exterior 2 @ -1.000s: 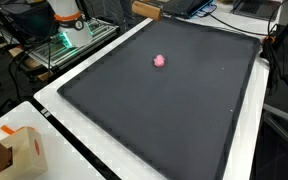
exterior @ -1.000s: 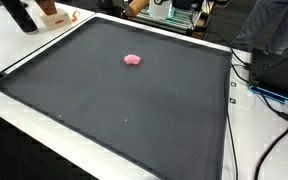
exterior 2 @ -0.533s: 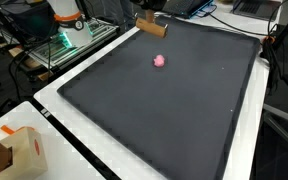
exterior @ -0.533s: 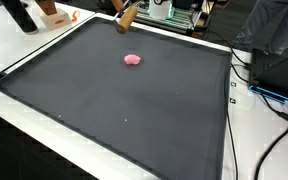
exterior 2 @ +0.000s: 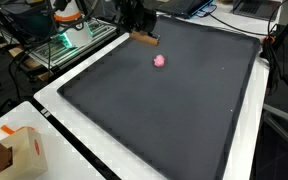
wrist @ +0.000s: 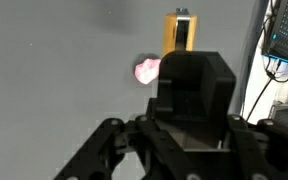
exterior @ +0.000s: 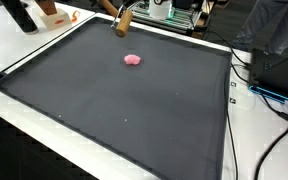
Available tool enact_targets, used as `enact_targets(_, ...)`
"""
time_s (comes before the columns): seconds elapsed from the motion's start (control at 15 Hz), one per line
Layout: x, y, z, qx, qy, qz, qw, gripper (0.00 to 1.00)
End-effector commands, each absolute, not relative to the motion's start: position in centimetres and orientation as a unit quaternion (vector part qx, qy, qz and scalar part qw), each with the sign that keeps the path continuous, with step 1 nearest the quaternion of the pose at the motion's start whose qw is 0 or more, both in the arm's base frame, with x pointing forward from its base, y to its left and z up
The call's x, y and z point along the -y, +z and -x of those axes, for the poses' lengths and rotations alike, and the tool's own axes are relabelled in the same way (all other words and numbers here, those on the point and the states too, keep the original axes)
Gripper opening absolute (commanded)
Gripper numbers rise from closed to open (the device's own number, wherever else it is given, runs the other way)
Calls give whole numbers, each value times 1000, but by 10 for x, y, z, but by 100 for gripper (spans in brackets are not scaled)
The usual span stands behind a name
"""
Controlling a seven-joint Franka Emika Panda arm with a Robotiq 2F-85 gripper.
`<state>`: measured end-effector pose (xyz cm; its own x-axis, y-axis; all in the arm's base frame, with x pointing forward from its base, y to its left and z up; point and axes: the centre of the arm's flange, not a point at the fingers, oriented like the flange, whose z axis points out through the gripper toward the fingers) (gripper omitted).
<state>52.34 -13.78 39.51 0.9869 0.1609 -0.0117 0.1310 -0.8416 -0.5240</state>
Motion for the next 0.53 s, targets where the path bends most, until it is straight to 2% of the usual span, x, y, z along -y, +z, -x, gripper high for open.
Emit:
enact_targets(0.0, 167, 377, -526, 82, 29, 944, 317, 24)
enact_targets(0.47, 195, 341, -520, 74, -2, 940, 334, 24)
